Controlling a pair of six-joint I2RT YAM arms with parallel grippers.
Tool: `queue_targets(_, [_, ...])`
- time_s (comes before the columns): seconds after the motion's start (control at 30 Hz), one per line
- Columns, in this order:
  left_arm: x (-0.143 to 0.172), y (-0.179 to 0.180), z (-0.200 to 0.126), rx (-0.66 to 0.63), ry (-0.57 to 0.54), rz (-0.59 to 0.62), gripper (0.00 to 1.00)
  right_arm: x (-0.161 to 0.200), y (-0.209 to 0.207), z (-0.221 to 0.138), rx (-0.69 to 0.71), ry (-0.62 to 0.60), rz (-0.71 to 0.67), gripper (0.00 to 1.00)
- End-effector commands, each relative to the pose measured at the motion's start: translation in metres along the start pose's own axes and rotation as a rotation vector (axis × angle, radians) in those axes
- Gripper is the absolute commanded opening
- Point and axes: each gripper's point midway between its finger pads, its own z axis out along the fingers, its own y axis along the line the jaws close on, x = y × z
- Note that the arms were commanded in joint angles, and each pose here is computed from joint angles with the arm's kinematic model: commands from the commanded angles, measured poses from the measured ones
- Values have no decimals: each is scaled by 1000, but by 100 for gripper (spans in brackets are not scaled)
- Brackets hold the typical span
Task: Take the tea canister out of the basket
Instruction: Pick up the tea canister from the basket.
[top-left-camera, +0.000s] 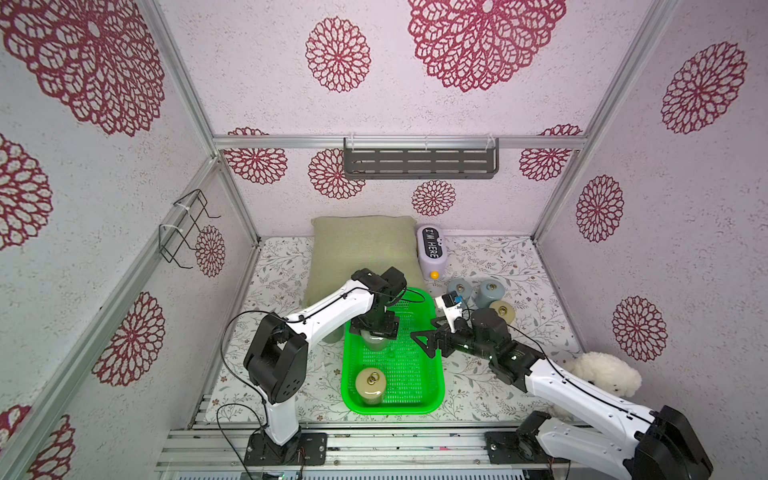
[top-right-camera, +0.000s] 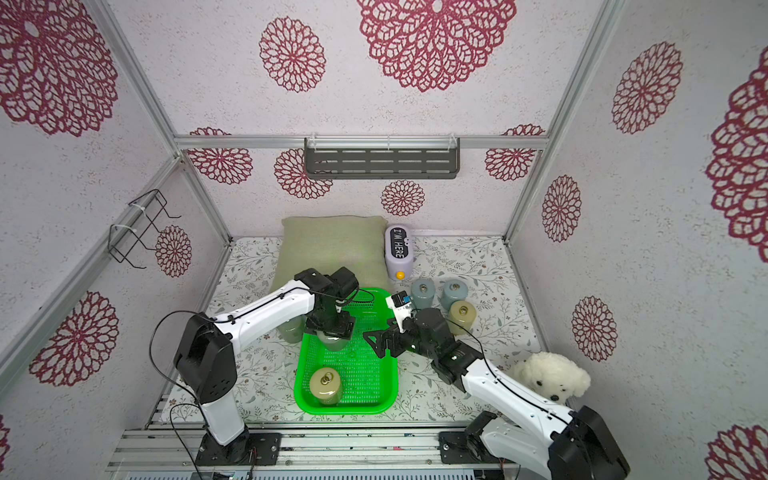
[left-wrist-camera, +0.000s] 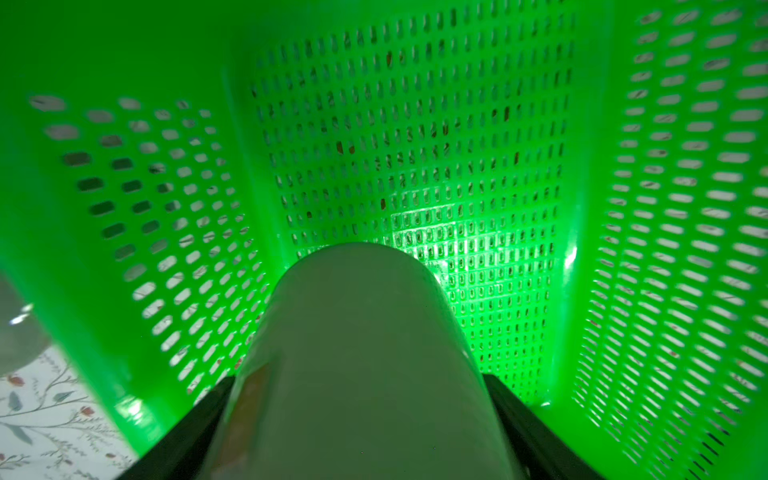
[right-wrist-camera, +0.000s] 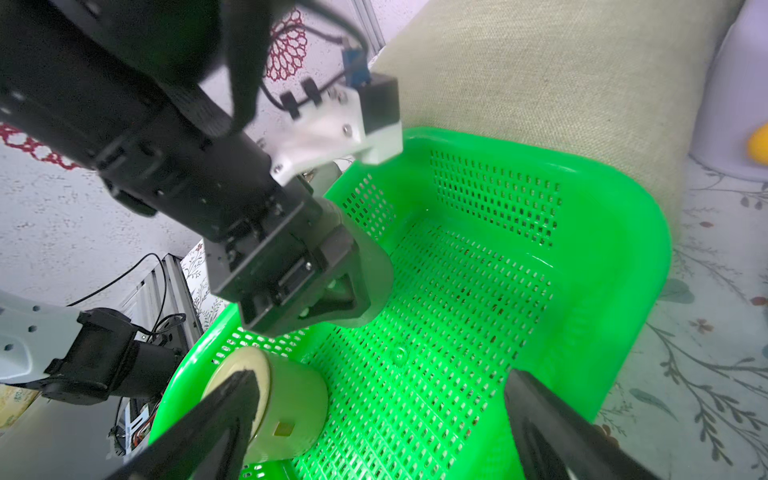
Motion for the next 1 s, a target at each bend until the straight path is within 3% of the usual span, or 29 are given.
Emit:
queue_targets(0.0, [-3,8,-37,-10,-68,7,80,-7,7,-7,-33,-31,-6,99])
queue_targets(0.27, [-13,33,-73,-36,-145,-25,80,-3,19,-3,-110,-17,-8,99])
queue_targets(0.5, [-16,78,-98,-57,-205,-113,80,0,22,1,-128,-1,-2,99])
queue_targets(0.97, [-7,157,-94,-78,-220,-299,81,5,36,5,-180,8,-16,99])
